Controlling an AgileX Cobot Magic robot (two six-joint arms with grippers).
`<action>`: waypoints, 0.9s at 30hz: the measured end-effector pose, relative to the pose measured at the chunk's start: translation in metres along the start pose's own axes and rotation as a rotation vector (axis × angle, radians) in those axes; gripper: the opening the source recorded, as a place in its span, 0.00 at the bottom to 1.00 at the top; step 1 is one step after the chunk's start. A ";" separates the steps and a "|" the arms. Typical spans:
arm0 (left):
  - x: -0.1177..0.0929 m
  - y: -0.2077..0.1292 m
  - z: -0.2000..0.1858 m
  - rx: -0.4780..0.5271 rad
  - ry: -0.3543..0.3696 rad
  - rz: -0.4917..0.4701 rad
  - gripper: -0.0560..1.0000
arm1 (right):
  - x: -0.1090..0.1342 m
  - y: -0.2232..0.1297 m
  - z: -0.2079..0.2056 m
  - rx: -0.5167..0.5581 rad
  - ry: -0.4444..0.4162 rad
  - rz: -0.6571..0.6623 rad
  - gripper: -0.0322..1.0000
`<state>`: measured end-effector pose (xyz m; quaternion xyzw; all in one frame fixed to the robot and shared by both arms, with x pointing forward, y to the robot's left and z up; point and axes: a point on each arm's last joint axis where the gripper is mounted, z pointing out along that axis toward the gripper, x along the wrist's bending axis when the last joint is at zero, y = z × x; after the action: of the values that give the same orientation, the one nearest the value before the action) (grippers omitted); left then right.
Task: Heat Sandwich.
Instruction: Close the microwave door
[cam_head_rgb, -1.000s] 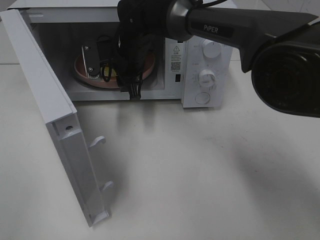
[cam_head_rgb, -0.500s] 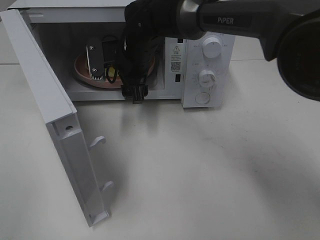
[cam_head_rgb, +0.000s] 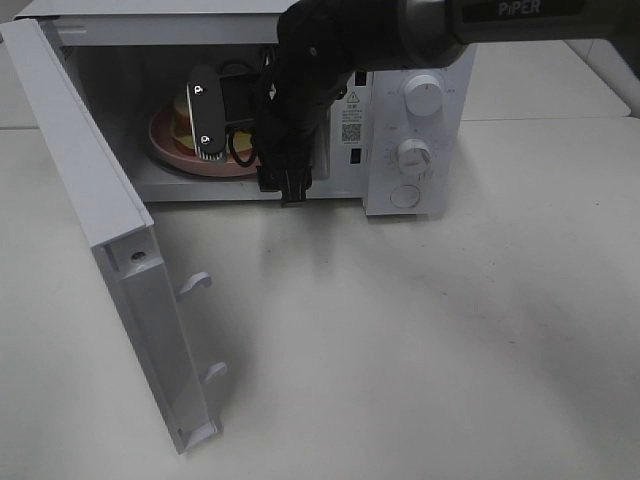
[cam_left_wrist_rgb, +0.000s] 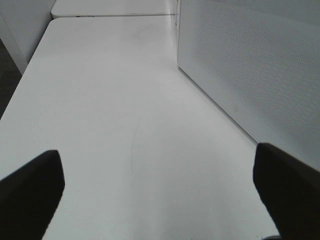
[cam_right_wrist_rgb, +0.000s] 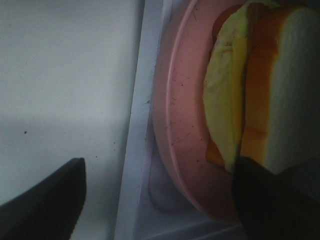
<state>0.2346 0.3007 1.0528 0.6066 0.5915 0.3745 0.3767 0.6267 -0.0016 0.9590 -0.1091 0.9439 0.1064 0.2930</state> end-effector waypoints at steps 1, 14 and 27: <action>0.000 0.000 0.000 0.000 0.000 0.000 0.97 | 0.000 0.000 0.000 0.000 0.000 0.000 0.78; 0.000 0.000 0.000 0.000 0.000 0.000 0.97 | 0.022 -0.012 -0.026 -0.004 0.020 -0.003 0.77; 0.000 0.000 0.000 0.000 0.000 0.000 0.97 | 0.035 -0.022 -0.058 -0.004 0.026 0.053 0.77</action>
<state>0.2346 0.3007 1.0528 0.6066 0.5915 0.3745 0.3767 0.5733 -0.0428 0.9827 -0.0862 0.9500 0.1146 0.2773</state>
